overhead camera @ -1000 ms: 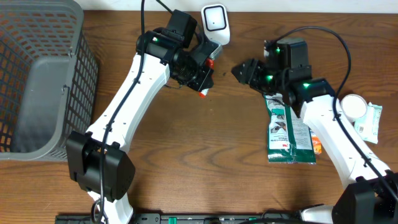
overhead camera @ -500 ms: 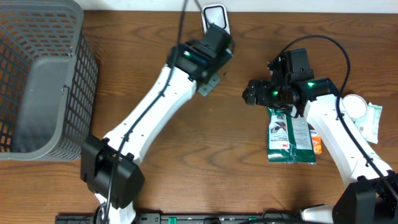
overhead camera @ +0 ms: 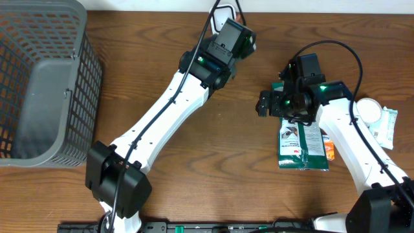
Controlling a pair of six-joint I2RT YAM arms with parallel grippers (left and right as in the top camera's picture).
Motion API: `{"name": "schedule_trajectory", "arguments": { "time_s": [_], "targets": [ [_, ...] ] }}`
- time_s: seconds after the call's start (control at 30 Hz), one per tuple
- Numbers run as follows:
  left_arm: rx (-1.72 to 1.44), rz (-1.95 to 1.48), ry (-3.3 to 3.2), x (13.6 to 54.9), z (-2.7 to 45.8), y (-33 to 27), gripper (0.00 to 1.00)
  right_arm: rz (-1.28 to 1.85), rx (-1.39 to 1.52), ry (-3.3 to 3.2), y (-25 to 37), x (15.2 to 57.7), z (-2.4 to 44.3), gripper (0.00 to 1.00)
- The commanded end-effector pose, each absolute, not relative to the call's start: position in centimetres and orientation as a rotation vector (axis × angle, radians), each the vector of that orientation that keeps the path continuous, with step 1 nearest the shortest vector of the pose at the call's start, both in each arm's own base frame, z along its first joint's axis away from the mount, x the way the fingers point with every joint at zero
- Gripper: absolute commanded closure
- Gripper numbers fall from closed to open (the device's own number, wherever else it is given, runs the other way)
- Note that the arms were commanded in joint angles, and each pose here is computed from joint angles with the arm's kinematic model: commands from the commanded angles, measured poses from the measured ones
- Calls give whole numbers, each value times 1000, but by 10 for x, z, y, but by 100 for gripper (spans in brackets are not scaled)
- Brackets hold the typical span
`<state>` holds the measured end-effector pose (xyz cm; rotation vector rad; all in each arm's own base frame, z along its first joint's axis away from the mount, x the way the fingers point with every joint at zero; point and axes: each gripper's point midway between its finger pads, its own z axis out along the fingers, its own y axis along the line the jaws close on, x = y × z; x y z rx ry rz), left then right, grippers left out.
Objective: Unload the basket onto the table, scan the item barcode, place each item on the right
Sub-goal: 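Hold the red stick's barcode in front of the white scanner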
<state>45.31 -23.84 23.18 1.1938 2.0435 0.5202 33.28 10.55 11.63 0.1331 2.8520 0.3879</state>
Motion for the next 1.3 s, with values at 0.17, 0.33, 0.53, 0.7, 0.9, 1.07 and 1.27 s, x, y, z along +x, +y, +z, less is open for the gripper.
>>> {"name": "schedule_trajectory", "arguments": {
  "time_s": [0.17, 0.33, 0.53, 0.7, 0.9, 1.07, 1.27],
  "targets": [
    [1262, 762, 1784, 486, 277, -233, 93, 376, 119, 2825, 101, 334, 124, 1],
    [1347, 860, 1656, 497, 292, -233, 93, 376, 119, 2825, 101, 334, 124, 1],
    [1296, 1038, 1564, 525, 313, -215, 93, 376, 119, 2825, 101, 334, 124, 1],
    [1327, 1110, 1542, 544, 297, -208, 93, 376, 119, 2825, 101, 334, 124, 1],
    [1375, 1237, 1514, 571, 261, -208, 93, 376, 119, 2825, 101, 334, 124, 1],
    [1420, 1362, 1451, 596, 226, -210, 93, 376, 119, 2825, 101, 334, 124, 1],
    [1455, 1395, 1456, 617, 170, -204, 93, 377, 119, 2825, 101, 334, 124, 1]
  ]
}}
